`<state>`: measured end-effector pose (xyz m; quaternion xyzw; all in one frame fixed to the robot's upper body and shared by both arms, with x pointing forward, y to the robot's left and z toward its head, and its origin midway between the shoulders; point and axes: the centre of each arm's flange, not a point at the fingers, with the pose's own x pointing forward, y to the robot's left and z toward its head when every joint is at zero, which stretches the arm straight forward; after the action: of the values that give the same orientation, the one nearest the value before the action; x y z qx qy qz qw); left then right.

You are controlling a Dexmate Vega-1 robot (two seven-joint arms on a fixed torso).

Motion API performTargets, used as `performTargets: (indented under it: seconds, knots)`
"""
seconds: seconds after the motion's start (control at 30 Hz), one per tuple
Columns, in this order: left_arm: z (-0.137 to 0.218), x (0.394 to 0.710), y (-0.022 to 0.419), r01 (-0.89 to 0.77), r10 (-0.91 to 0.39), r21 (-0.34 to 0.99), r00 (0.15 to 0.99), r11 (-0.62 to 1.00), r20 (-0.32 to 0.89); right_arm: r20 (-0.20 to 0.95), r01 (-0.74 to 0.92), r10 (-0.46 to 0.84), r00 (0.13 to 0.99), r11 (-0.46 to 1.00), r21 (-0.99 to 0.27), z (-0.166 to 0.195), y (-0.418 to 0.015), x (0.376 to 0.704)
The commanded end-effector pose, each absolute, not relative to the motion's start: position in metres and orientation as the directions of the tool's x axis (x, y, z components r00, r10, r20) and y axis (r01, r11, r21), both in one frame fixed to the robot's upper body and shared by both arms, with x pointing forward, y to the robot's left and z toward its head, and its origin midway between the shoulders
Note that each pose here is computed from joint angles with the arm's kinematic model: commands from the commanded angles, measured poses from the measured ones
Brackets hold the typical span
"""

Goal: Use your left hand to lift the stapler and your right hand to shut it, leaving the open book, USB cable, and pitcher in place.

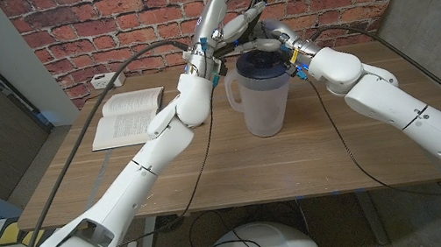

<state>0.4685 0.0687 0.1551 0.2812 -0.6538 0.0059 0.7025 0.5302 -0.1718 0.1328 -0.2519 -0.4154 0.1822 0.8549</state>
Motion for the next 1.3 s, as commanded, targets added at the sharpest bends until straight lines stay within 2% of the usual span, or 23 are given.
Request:
performTargets:
  seconds: [0.03,1.3]
  knots:
    - [0.151,0.466,0.071,-0.382,-0.347,0.372,0.136,0.846,0.928,0.63,-0.112,0.505,0.589,0.824,-0.556,0.133,-0.18,0.527]
    - [0.141,0.462,0.085,-0.401,-0.286,0.321,0.145,0.858,0.947,0.655,-0.095,0.464,0.597,0.851,-0.516,0.134,-0.2,0.521]
